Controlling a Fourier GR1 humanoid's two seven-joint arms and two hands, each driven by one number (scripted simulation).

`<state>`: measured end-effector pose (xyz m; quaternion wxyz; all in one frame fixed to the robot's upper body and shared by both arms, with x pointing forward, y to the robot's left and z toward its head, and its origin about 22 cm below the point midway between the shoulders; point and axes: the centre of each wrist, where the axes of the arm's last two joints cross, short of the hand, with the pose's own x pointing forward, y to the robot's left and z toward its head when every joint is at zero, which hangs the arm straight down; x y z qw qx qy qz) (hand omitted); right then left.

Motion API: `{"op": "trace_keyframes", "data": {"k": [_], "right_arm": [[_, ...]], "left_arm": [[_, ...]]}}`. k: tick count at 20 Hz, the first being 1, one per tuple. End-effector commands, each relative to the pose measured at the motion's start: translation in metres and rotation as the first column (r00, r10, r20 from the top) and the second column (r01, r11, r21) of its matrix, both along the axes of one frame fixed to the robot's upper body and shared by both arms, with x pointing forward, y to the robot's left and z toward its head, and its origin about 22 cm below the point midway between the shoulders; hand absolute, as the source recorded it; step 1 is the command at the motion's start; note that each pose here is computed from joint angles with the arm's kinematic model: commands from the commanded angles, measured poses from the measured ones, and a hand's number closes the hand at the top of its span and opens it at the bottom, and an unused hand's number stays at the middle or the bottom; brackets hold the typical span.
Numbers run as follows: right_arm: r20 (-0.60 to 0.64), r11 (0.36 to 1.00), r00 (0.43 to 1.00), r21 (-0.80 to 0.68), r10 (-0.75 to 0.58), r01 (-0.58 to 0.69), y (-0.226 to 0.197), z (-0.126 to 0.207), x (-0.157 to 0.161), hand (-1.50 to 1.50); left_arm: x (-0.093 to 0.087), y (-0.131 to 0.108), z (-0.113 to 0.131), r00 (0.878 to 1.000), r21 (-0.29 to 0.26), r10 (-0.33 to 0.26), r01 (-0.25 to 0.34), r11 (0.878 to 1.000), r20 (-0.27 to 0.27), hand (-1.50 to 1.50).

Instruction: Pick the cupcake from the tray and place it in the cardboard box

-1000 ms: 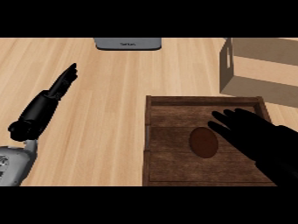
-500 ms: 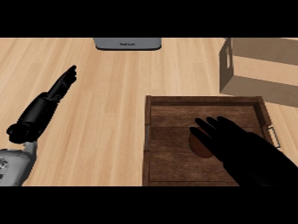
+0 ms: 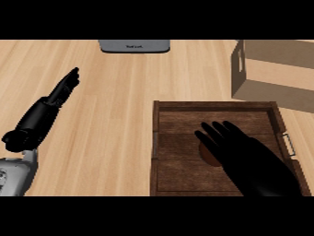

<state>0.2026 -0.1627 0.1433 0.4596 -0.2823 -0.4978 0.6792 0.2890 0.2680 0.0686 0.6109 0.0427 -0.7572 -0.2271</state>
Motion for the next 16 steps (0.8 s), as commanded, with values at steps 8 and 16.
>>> {"op": "trace_keyframes", "data": {"k": [8,16], "right_arm": [[0.017,0.998,0.999,-0.059,-0.034,0.035,-0.01,-0.032,0.029,-1.5],[-0.03,0.999,0.999,-0.039,-0.016,0.015,-0.002,-0.048,0.014,-1.5]], "left_arm": [[0.003,-0.015,-0.006,1.0,-0.011,-0.017,0.016,1.0,-0.01,0.0],[0.005,-0.011,0.003,1.0,0.002,-0.005,0.005,1.0,-0.007,0.0]]}}
